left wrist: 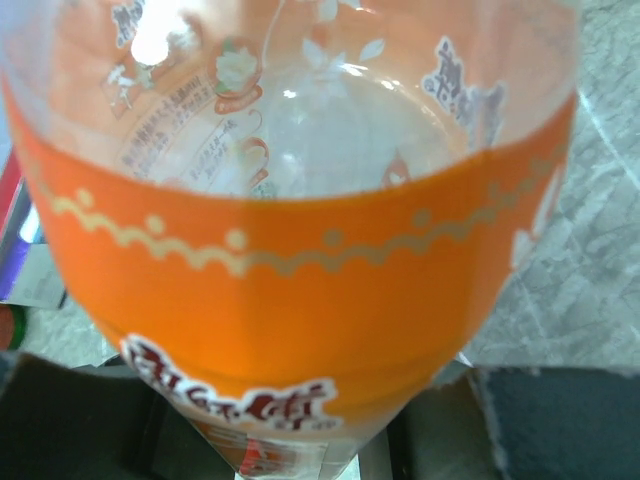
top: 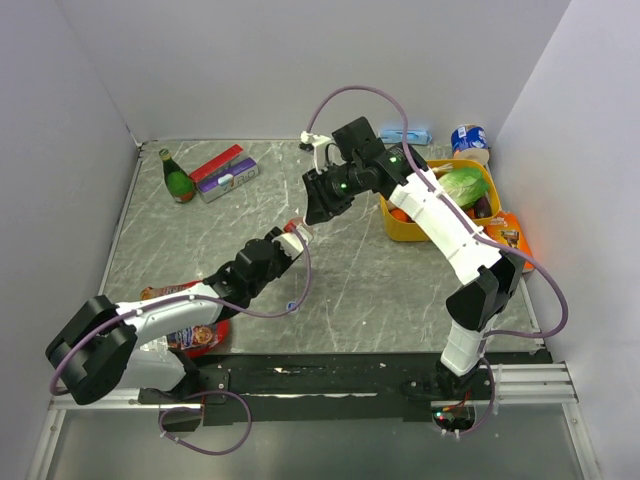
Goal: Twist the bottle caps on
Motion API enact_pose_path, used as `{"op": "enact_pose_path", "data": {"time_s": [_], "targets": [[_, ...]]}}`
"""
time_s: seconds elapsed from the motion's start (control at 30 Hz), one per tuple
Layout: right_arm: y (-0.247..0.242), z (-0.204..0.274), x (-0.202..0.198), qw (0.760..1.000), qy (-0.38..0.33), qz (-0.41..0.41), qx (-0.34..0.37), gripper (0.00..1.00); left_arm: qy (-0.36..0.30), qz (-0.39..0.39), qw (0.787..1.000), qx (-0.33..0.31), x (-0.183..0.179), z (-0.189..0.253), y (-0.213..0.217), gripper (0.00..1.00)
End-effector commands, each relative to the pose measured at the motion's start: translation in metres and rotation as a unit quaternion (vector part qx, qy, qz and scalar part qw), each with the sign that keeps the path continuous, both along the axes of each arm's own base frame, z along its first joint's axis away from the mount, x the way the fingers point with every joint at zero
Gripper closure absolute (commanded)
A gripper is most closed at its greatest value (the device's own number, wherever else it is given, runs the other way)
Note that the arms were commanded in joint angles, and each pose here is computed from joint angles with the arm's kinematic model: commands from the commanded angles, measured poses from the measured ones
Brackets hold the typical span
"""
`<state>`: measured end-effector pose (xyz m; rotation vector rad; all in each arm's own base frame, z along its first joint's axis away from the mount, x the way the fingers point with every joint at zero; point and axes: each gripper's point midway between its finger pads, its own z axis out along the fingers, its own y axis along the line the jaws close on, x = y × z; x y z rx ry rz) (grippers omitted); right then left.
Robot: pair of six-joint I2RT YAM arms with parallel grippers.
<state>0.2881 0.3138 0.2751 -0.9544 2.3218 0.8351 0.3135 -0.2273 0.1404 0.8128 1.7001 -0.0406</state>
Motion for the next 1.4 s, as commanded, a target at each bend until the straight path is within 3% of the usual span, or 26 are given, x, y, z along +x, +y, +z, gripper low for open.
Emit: {"op": "enact_pose_path", "data": {"time_s": [0.0, 0.03, 0.1, 0.13, 0.17, 0.4, 0.6, 0.87, 1.17, 1.37], "targets": [[0.012, 0.012, -0.012, 0.999, 0.011, 0.021, 0.023, 1.00, -0.036, -0.028, 0.995, -0.092, 0.008, 0.057, -0.031, 0.99], [0.011, 0.016, -0.009, 0.999, -0.005, 0.025, 0.022, 1.00, -0.028, -0.036, 0.994, -0.097, 0.006, 0.055, -0.035, 0.91], [0.003, 0.021, -0.001, 0.997, -0.056, 0.043, 0.006, 1.00, -0.014, -0.078, 0.991, -0.105, -0.004, 0.053, -0.047, 0.57], [-0.002, 0.024, 0.002, 0.996, -0.073, 0.046, -0.001, 1.00, -0.009, -0.088, 0.990, -0.106, -0.008, 0.050, -0.049, 0.21], [-0.009, 0.024, 0.006, 0.995, -0.086, 0.044, -0.013, 1.00, -0.009, -0.101, 0.989, -0.109, -0.012, 0.051, -0.051, 0.05], [-0.072, 0.040, 0.012, 0.975, -0.189, 0.073, -0.095, 1.00, 0.026, -0.185, 0.978, -0.095, -0.051, 0.031, -0.052, 0.04], [-0.119, 0.039, -0.001, 0.963, -0.197, 0.085, -0.163, 1.00, 0.108, -0.208, 0.970, -0.071, -0.077, -0.004, -0.045, 0.04], [-0.164, 0.006, -0.002, 0.953, -0.140, 0.092, -0.251, 1.00, 0.113, -0.211, 0.968, -0.083, -0.081, -0.003, -0.044, 0.04], [-0.174, -0.027, 0.023, 0.954, -0.104, 0.064, -0.274, 1.00, 0.113, -0.210, 0.968, -0.078, -0.079, -0.004, -0.042, 0.04], [-0.177, -0.036, 0.037, 0.964, -0.076, 0.038, -0.252, 0.94, 0.124, -0.207, 0.967, -0.080, -0.078, -0.007, -0.039, 0.04]]}}
